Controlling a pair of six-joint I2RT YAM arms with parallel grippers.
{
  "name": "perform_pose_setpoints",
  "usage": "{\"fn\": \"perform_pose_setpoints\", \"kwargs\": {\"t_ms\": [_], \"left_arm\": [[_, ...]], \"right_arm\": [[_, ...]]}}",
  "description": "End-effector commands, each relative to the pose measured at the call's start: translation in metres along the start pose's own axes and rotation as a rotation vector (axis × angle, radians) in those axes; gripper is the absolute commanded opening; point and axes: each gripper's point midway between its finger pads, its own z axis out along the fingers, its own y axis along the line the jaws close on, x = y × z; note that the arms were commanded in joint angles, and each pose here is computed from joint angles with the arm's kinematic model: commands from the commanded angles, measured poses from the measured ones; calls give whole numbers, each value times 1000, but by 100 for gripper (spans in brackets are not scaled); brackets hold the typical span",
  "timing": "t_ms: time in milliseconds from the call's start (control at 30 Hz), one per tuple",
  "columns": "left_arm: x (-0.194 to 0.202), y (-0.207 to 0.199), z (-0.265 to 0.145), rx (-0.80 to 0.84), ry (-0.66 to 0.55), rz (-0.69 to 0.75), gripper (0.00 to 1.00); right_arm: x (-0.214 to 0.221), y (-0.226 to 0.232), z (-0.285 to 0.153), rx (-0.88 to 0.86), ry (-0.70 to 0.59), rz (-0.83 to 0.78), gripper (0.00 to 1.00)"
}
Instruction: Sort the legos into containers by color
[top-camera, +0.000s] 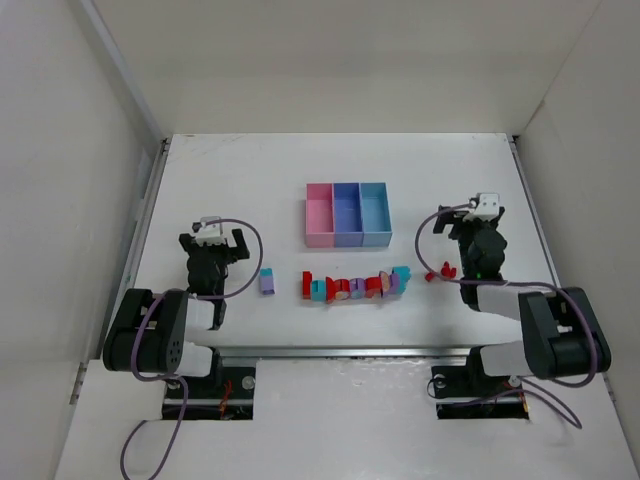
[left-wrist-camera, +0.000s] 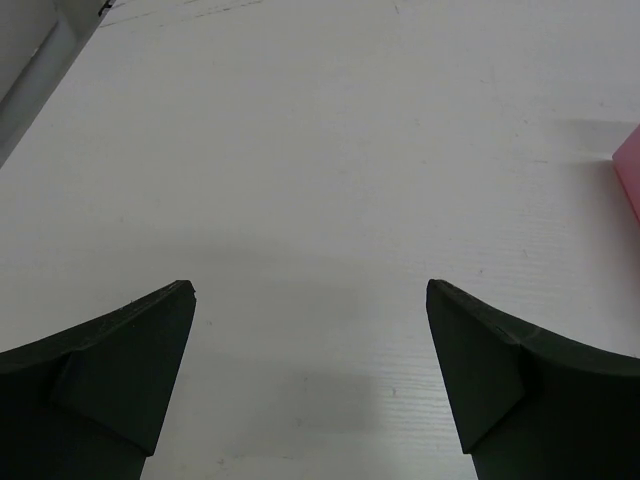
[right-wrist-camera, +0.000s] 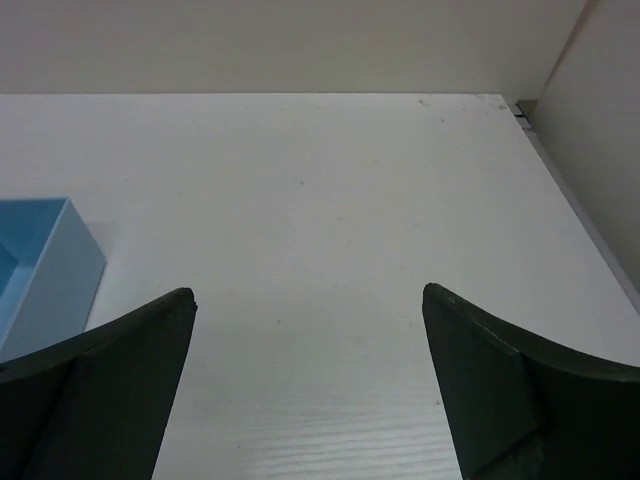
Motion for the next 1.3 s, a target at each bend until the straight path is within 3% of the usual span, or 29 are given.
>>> {"fn": "perform_pose_setpoints", "kwargs": {"t_ms": [0, 133, 167, 267, 300, 333, 367, 400, 433, 467, 500, 533, 567, 600, 633, 733, 767, 833, 967, 1033, 1100, 1267], "left_arm": [[-69, -3, 4, 2, -265, -31, 100], [-69, -5, 3, 14, -264, -29, 100], [-79, -9, -1, 41, -311, -7, 100], [-92, -19, -25, 118, -382, 18, 100], [-96, -29, -36, 180, -361, 45, 100], [-126, -49, -31, 288, -364, 131, 100], [-136, -60, -33, 377, -378, 556, 100], [-125, -77, -44, 518, -307, 685, 100], [-148, -81, -48, 533, -365, 751, 100], [-184, -74, -48, 454, -426, 772, 100], [-203, -69, -47, 399, -434, 725, 100], [-209, -46, -37, 271, -362, 661, 100], [-242, -40, -36, 211, -369, 586, 100], [-248, -36, -32, 186, -312, 518, 100], [-242, -41, -26, 238, -150, 457, 100], [-200, -67, -30, 444, 115, 464, 100], [-160, -79, -42, 591, 269, 497, 100], [-136, -91, -54, 704, 359, 544, 100], [-81, -89, -67, 704, 596, 546, 100], [-60, -89, -75, 655, 705, 536, 100], [-47, -97, -82, 598, 807, 438, 100], [-28, -107, -75, 426, 894, 334, 100]], "right_arm": [[-50, -16, 15, 106, -48, 50, 100], [-120, -16, 32, 162, -22, -35, 100], [-139, -19, 32, 193, -30, -87, 100], [-214, -31, 22, 351, -41, -172, 100], [-227, -36, 19, 386, -14, -270, 100], [-240, -39, 15, 427, 1, -303, 100], [-244, -51, 1, 546, 55, -313, 100], [-271, -59, -2, 624, 32, -244, 100], [-279, -64, -7, 664, 51, -210, 100], [-284, -49, 2, 546, 66, -211, 100], [-282, -35, 5, 401, 158, -261, 100], [-277, -16, 11, 272, 185, -223, 100], [-272, 0, 15, 165, 210, -193, 100], [-263, 22, 17, 56, 237, -150, 100], [-252, 36, 20, -1, 258, -95, 100], [-222, 49, 22, 0, 308, -30, 100], [-216, 50, 23, 20, 313, 28, 100], [-204, 69, 19, -22, 342, 65, 100], [-171, 100, 7, -67, 422, 103, 100], [-159, 108, 5, -30, 444, 137, 100], [-147, 126, -3, -31, 472, 171, 100], [-127, 157, -15, -48, 522, 232, 100]]}}
